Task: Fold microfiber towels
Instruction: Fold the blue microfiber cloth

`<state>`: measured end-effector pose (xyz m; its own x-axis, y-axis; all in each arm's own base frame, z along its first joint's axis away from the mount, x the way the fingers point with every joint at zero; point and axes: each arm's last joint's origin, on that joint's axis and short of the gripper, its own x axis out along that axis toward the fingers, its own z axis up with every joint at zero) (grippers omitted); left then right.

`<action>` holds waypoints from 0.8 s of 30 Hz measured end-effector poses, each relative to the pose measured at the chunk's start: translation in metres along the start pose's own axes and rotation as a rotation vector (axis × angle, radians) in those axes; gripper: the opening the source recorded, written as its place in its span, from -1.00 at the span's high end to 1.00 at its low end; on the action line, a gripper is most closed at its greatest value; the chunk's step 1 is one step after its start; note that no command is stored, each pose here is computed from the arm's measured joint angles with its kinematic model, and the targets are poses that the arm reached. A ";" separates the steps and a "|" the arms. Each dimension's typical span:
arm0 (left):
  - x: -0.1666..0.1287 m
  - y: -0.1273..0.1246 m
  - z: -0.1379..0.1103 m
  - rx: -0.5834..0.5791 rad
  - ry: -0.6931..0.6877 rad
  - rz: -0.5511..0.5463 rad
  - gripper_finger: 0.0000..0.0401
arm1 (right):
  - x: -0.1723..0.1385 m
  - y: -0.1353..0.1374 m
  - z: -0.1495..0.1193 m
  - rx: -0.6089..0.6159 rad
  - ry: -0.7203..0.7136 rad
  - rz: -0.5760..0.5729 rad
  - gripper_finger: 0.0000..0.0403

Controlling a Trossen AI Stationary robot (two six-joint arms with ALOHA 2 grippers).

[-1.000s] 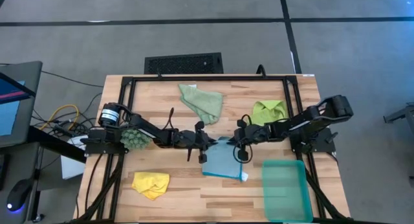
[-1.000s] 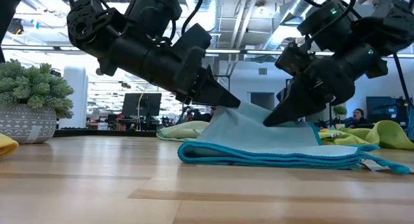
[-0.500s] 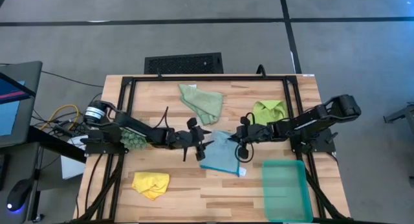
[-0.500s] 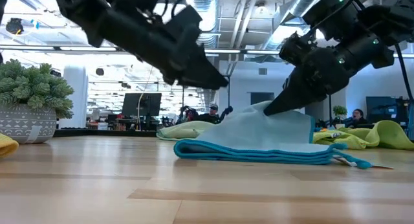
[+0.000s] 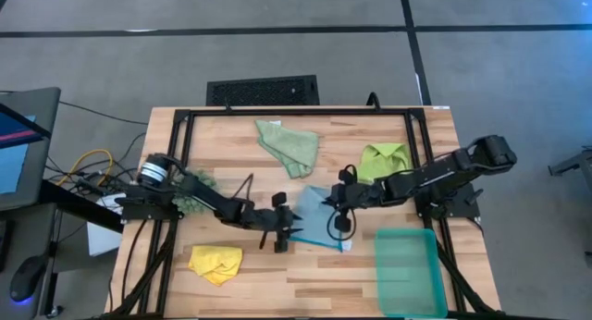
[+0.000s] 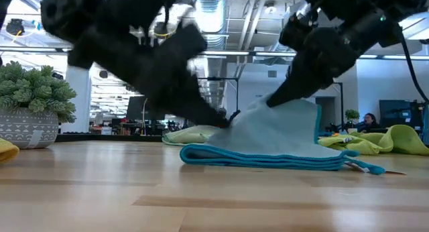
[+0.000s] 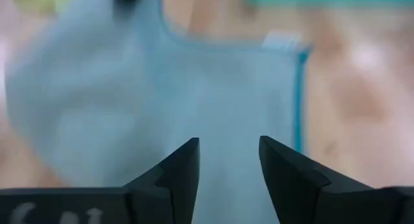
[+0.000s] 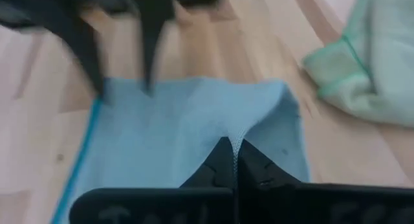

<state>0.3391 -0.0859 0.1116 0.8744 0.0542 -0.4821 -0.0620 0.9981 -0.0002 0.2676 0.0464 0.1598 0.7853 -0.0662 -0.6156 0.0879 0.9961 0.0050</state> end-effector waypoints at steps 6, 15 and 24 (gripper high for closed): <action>0.025 0.004 -0.023 -0.082 0.044 0.096 0.33 | -0.004 0.016 0.010 -0.070 -0.043 0.024 0.91; 0.019 -0.006 0.007 -0.069 0.033 0.006 0.37 | 0.012 0.022 -0.004 -0.135 0.050 0.030 0.92; 0.014 -0.014 0.016 -0.014 0.084 0.144 0.37 | 0.038 0.023 -0.011 -0.194 0.247 0.013 0.91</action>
<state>0.3600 -0.0982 0.1190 0.8124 0.1937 -0.5499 -0.1914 0.9795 0.0622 0.2925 0.0678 0.1276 0.6110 -0.0609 -0.7893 -0.0581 0.9909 -0.1214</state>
